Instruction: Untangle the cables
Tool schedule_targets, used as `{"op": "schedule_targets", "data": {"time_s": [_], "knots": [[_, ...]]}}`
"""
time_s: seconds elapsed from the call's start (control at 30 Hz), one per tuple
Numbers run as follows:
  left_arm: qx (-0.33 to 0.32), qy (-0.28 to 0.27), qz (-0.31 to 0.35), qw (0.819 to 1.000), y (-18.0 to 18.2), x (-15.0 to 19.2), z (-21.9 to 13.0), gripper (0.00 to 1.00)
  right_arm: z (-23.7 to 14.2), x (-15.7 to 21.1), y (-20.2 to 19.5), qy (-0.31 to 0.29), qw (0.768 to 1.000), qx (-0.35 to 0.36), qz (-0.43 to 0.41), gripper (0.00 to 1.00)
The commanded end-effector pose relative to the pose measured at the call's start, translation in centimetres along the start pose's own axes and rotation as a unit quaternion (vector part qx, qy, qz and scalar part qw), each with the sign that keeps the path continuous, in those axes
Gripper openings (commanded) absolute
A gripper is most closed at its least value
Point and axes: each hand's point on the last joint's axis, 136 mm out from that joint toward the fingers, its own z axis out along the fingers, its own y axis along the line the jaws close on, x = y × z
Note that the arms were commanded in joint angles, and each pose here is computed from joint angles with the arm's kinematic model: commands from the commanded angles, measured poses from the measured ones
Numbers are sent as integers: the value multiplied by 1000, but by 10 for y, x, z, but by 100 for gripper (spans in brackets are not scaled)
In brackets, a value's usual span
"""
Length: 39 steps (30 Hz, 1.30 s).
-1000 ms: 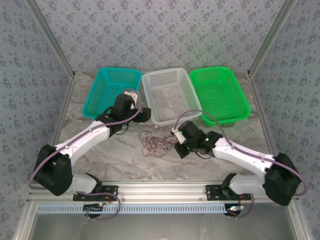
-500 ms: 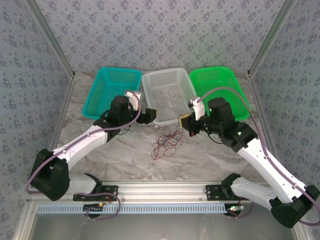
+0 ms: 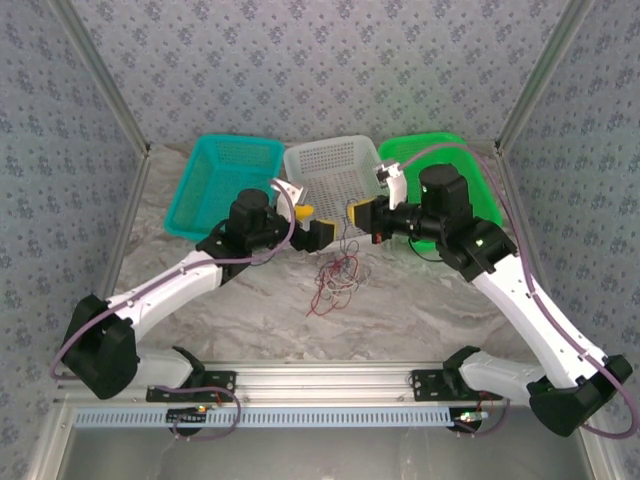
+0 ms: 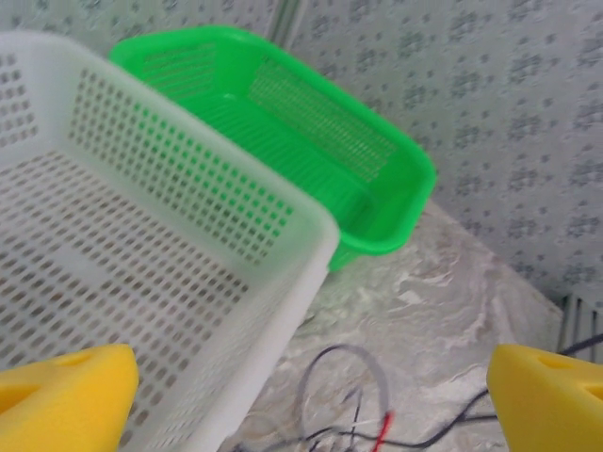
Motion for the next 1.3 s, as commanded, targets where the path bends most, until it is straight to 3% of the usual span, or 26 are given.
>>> {"op": "schedule_targets", "data": {"time_s": [0.0,0.43,0.77,0.97,1.13,1.27], "knots": [[52,-30,26,998,-26,-24,0,94,1,-8,-5,-5,999,16,32,2],[110,-32,46,992,-59,-15,0,92,13,-3,-38,-12,993,76,91,2],[102,-22,42,994,-55,-13,22,87,17,1,-43,-13,990,78,120,2],[105,-17,33,994,-54,-13,39,69,17,3,-45,-12,988,81,128,3],[102,-20,30,994,-52,-15,43,37,15,8,-50,-6,987,91,131,4],[93,-14,34,995,-50,-12,40,22,10,10,-57,-8,985,105,137,6]]}}
